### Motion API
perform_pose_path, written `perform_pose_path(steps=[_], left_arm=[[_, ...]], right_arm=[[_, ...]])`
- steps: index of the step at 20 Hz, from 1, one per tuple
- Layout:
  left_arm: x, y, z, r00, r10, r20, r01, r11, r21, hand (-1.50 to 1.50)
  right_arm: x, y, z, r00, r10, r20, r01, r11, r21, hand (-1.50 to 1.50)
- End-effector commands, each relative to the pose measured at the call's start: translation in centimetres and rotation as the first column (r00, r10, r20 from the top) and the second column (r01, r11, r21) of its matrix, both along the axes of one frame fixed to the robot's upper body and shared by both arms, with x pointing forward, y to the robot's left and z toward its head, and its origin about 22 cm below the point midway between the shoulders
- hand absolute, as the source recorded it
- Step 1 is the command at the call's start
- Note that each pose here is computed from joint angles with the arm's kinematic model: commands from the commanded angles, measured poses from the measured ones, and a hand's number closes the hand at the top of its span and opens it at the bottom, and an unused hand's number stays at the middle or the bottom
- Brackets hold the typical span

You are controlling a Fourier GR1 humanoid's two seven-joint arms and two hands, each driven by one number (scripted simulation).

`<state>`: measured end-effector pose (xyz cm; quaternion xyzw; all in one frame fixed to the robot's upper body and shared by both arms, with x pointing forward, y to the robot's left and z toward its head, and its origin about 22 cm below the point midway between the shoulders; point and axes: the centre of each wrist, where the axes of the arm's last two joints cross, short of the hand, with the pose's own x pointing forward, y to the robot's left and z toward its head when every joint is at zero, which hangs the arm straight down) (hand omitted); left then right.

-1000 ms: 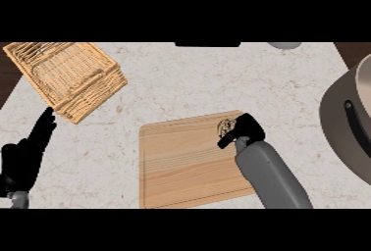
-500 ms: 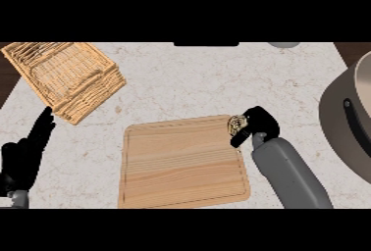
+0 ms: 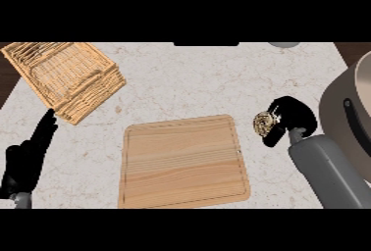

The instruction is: Pick the cupcake from the cutting board and place it in the pot

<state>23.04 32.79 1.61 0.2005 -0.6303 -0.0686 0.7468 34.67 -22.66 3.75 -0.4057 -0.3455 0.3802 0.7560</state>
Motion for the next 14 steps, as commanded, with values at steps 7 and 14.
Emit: perform_pose_path(steps=[7,14], left_arm=[[-0.8,2.3,0.0,0.999,0.036,-0.009,-0.036,0.999,0.008,0.0],[-0.7,0.5,0.9,1.0,0.012,0.002,-0.012,1.0,-0.008,0.0]], right_arm=[[-1.3,1.4,8.2,0.898,-0.022,0.439,0.165,0.942,-0.291,1.5],[-2.3,-0.6,14.4,0.749,-0.137,0.648,0.315,0.934,-0.166,1.5]])
